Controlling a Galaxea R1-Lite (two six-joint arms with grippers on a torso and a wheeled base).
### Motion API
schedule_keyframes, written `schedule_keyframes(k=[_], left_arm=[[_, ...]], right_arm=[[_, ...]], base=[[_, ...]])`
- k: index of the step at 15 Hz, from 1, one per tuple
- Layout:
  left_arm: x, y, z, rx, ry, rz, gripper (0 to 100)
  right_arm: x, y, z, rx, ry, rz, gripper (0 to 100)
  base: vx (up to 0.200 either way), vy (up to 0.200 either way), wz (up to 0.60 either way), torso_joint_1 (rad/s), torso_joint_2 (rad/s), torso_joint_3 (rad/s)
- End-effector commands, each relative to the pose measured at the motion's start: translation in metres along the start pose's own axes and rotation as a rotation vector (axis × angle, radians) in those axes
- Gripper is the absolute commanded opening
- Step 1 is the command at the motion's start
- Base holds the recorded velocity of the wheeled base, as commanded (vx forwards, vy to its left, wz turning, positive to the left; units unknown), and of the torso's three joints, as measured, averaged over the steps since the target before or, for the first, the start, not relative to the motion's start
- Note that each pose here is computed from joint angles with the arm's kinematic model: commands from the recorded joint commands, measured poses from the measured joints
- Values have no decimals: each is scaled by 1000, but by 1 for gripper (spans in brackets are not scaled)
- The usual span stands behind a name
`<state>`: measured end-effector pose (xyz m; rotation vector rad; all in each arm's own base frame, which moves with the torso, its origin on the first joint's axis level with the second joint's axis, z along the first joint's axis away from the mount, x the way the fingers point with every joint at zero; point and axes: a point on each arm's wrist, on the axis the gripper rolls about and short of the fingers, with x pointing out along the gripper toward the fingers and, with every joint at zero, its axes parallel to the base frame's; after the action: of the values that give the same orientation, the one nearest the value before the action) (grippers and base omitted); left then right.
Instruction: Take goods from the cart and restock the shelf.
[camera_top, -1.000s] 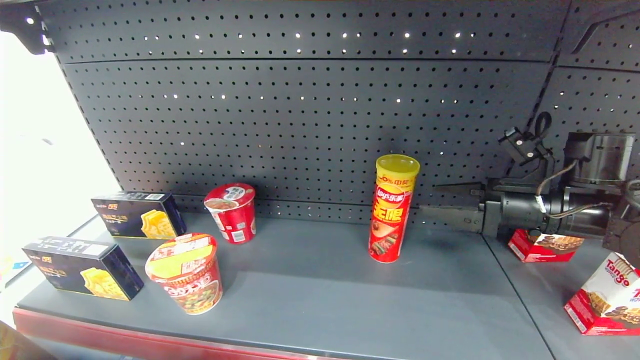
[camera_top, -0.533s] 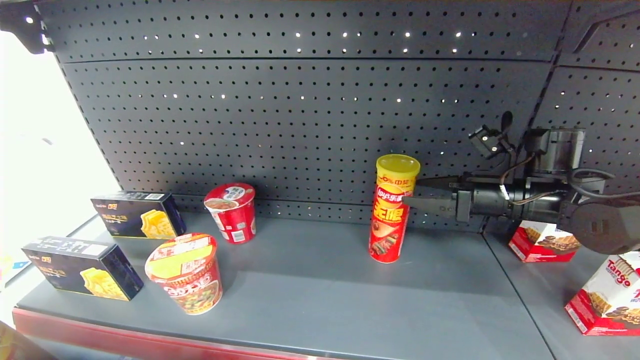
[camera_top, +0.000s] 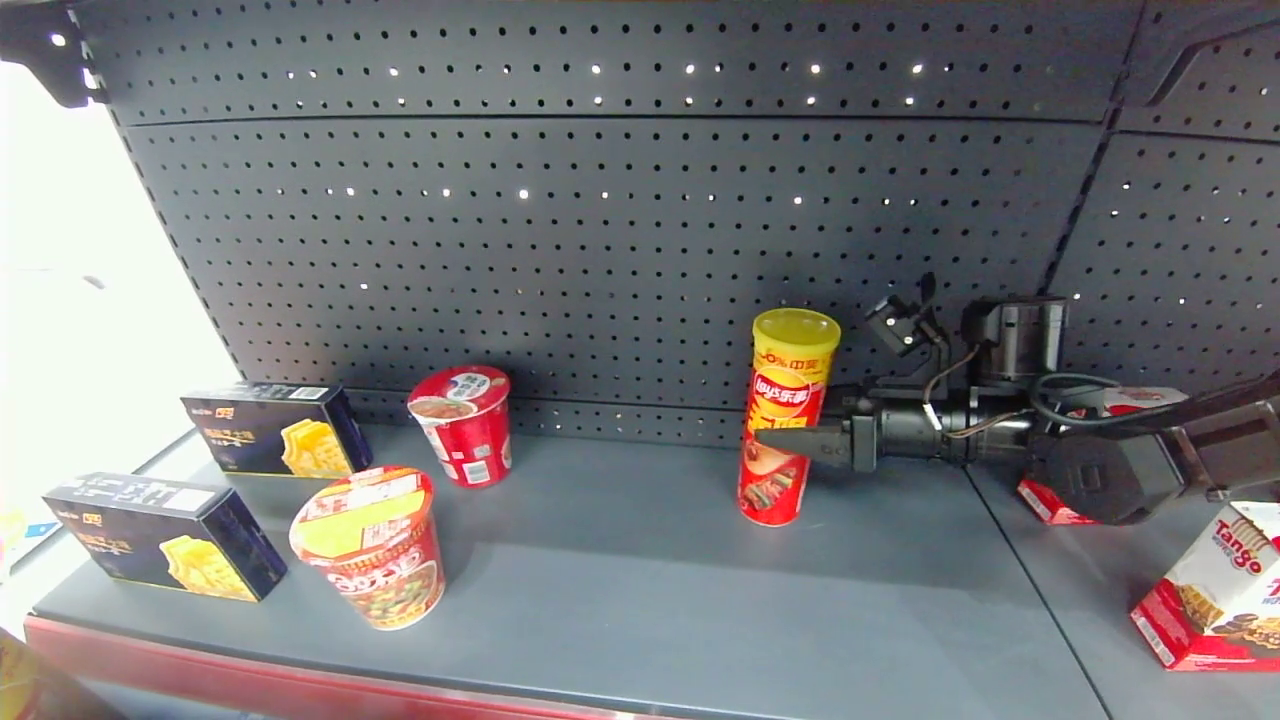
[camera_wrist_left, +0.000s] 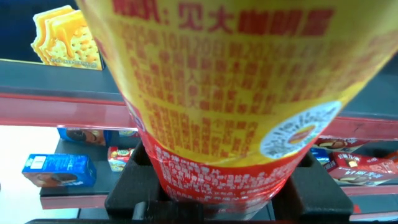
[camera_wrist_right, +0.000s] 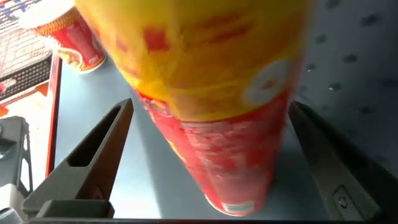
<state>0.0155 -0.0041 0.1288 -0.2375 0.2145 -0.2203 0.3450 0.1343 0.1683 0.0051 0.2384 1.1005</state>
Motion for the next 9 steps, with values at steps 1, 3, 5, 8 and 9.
schedule_keyframes(k=[1, 3, 5, 8, 9], left_arm=[[1, 0, 0, -4, 5, 2, 0], [1, 0, 0, -8, 4, 2, 0], [0, 0, 0, -8, 0, 4, 0], [0, 0, 1, -10, -4, 6, 0], [0, 0, 1, -10, -4, 6, 0]], right_arm=[[8, 1, -8, 12, 20, 17, 100], [12, 0, -14, 23, 33, 17, 100], [12, -2, -15, 25, 35, 11, 100], [12, -8, -21, 36, 43, -2, 100], [12, -8, -21, 36, 43, -2, 100]], base=[[0, 0, 0, 0, 0, 0], [0, 0, 0, 0, 0, 0], [0, 0, 0, 0, 0, 0], [0, 0, 0, 0, 0, 0], [0, 0, 0, 0, 0, 0]])
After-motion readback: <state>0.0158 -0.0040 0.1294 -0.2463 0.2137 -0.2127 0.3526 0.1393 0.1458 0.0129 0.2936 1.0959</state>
